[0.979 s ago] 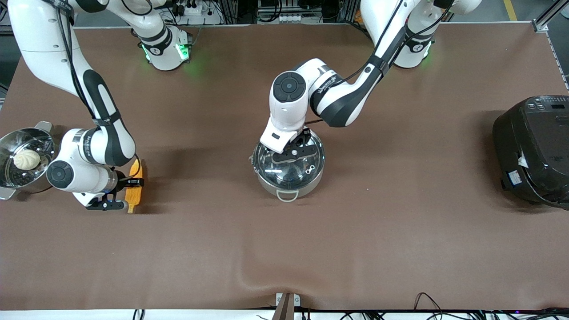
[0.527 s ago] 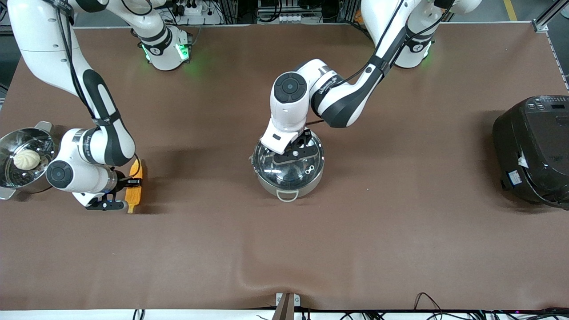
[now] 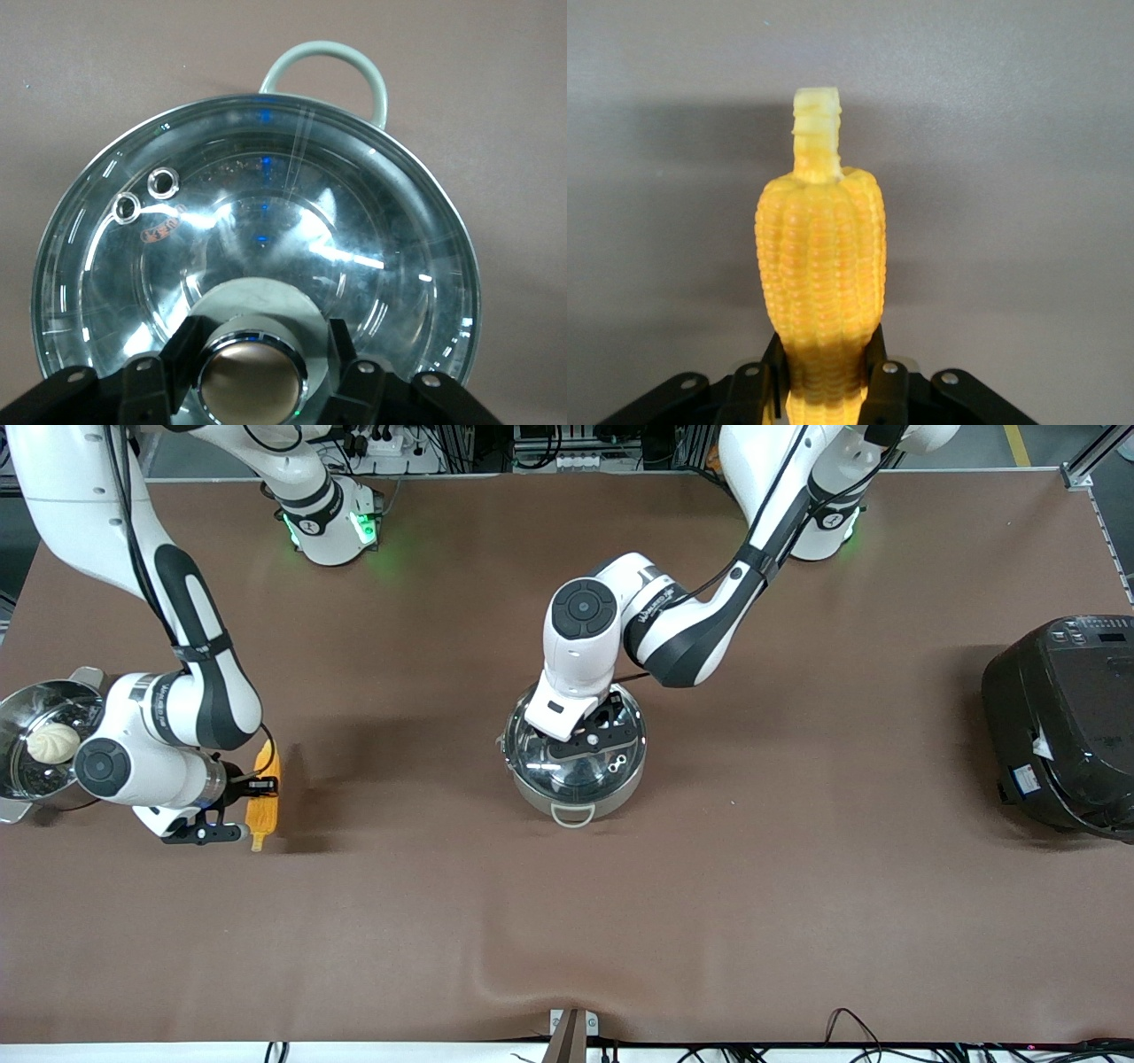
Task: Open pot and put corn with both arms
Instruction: 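Grasp the lid knob with the left gripper while the right gripper lifts the corn, then lift the glass lid off the pot while the right gripper carries the corn over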
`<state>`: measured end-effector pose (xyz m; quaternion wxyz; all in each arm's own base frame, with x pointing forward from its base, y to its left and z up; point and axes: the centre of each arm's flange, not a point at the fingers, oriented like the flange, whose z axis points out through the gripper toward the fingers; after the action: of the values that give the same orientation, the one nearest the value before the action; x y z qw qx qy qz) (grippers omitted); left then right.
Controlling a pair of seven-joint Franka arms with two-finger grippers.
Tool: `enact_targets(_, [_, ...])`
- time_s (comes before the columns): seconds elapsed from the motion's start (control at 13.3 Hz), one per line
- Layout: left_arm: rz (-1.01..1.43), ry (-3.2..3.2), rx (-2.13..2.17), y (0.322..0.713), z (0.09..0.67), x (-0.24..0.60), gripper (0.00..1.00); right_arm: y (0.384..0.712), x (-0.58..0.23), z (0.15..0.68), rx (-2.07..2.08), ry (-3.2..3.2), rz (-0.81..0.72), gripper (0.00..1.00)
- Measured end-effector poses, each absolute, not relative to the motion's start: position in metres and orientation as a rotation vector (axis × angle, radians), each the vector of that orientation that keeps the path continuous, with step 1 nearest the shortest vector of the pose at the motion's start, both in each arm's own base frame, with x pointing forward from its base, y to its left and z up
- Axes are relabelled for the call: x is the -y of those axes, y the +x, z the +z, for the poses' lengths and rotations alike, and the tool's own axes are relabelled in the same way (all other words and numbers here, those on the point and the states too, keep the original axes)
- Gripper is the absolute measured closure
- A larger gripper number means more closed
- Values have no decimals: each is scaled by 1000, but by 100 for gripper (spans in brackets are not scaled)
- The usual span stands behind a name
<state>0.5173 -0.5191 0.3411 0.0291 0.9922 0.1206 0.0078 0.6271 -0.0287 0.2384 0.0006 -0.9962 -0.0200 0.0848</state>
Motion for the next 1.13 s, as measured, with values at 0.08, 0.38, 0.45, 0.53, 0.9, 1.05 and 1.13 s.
enact_targets(0.08, [25, 3060, -373, 518, 341, 519, 35, 627, 26, 244, 55, -3118, 264, 63])
enact_targets(0.38, [31, 3065, -376, 519, 343, 517, 51, 626, 15, 254, 31, -3072, 297, 63])
enact_targets(0.45, [31, 3065, -376, 519, 343, 517, 51, 626, 10, 259, 28, -3059, 311, 63])
enact_targets(0.53, [30, 3066, -376, 519, 343, 517, 51, 626, 4, 264, 23, -3053, 323, 63])
enact_targets(0.9, [1, 3101, -401, 521, 372, 504, 51, 625, -48, 297, -51, -3051, 365, 63])
enact_targets(1.05, [-11, 3124, -428, 529, 408, 477, 51, 624, -85, 321, -129, -3033, 425, 63])
enact_targets(1.13, [-14, 3133, -434, 536, 425, 459, 51, 624, -106, 334, -151, -3020, 442, 63])
